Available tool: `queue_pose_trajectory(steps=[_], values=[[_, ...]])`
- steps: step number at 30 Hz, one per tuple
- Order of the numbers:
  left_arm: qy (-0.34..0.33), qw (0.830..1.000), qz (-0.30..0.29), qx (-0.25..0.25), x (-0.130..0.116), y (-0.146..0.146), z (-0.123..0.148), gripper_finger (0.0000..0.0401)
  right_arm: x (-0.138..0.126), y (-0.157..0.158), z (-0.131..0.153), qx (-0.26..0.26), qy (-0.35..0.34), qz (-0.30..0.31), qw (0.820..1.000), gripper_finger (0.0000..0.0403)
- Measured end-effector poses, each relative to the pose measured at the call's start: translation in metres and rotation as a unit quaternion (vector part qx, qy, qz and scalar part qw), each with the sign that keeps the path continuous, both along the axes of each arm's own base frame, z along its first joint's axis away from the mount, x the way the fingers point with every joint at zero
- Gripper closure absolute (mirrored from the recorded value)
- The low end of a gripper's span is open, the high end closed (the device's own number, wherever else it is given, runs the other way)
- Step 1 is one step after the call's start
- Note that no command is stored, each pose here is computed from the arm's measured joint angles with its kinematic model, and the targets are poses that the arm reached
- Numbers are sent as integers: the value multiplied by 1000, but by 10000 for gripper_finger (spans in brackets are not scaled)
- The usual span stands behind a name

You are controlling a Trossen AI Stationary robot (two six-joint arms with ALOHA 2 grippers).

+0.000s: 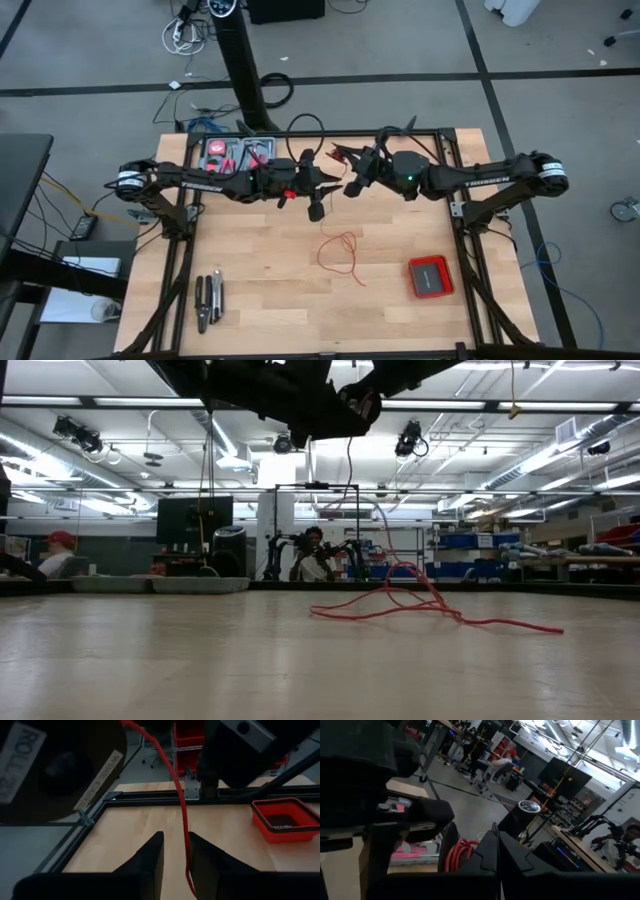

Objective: Coil cords
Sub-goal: Coil the red wire onto the spool

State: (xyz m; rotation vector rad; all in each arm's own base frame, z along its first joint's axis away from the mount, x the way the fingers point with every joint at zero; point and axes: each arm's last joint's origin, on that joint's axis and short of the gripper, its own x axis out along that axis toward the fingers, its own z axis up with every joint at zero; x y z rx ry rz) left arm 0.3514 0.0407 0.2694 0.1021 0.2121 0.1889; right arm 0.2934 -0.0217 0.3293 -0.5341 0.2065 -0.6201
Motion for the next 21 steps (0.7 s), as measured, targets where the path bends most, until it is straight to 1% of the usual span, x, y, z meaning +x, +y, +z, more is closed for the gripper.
queue_pose_trajectory(steps=[7, 12, 14, 21], values=[[2, 1000, 1, -4, 0, 0, 0, 316, -9, 0, 4, 2, 13, 0, 1000, 402], [0, 1000, -3, -6, 0, 0, 0, 315, -10, 0, 2, 1, 28, 0, 1000, 402], [0, 1000, -15, -8, 0, -1, 0, 315, -10, 0, 2, 1, 28, 0, 1000, 402], [2, 1000, -21, -10, 0, -1, 0, 315, -10, 0, 2, -4, 32, -5, 999, 402]])
